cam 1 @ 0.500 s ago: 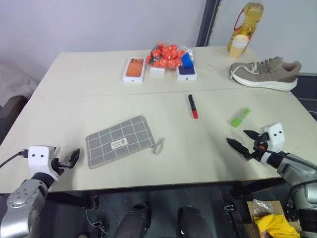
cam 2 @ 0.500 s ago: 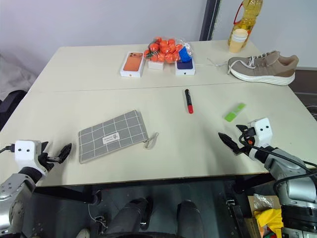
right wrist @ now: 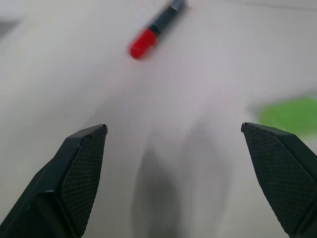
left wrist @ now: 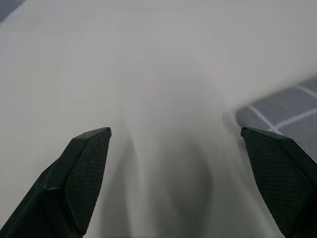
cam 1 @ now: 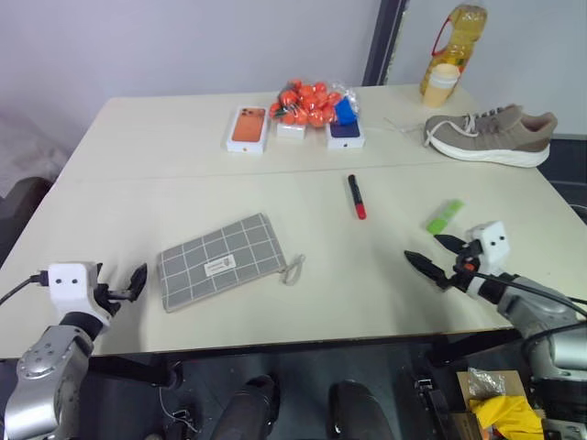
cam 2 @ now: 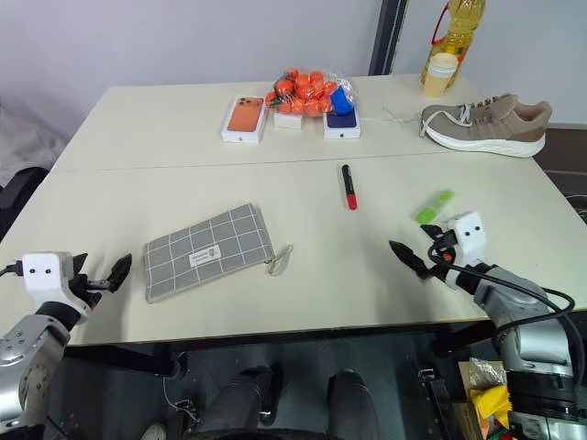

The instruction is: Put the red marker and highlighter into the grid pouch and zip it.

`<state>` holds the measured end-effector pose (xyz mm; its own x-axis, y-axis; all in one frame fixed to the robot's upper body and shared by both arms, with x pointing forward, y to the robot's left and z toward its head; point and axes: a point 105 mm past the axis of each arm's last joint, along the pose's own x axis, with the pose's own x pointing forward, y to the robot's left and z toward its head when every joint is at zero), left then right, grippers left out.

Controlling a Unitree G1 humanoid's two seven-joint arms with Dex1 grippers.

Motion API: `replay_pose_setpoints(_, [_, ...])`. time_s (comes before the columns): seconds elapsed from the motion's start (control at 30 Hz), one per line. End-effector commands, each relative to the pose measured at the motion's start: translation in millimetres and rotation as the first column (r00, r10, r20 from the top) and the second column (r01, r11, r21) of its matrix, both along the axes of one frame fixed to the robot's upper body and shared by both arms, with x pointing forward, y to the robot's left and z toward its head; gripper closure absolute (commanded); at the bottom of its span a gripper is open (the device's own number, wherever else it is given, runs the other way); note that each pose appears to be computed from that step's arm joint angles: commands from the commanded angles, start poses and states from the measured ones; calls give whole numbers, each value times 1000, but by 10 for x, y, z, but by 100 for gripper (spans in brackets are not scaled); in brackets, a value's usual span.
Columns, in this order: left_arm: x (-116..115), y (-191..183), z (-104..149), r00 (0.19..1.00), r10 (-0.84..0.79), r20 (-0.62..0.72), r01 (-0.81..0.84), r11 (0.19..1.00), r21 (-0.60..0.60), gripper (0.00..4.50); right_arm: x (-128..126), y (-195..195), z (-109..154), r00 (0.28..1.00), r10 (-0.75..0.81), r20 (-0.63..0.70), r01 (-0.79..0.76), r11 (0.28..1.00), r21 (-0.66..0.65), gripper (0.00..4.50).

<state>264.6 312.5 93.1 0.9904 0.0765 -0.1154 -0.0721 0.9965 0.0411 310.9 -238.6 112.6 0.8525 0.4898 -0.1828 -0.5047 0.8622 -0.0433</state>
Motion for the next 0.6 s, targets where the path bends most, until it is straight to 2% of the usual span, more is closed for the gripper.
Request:
replay_pose_setpoints(0.03, [39,-47,171,998,-13,63,12,1000,19,2,49,431,252,989,115,96,-118,993,29,0])
replay_pose_setpoints(0.17, [56,-107,163,998,-48,51,47,998,36,2,65,800,341,971,196,136,-204,978,47,0])
replay_pose_setpoints(0.2, [54,-114,156,997,-63,41,61,996,57,0,83,940,369,965,218,146,-228,972,56,25])
replay_pose_setpoints(0.27, [47,-116,144,996,-84,26,81,993,87,0,109,1169,392,955,255,150,-265,963,53,84])
replay_pose_setpoints(0.37, [22,-36,155,996,-86,15,84,989,120,0,118,1559,346,934,337,121,-341,940,19,233])
replay_pose_setpoints(0.43, [10,-4,161,996,-93,7,91,986,141,0,128,1709,328,925,363,108,-367,930,11,348])
replay_pose_setpoints(0.5, [-72,65,139,992,-123,-34,127,966,224,0,155,2039,210,915,398,63,-398,917,-7,444])
replay_pose_setpoints(0.6, [-168,150,127,985,-152,-76,168,937,308,0,207,2357,71,910,414,22,-412,910,-50,444])
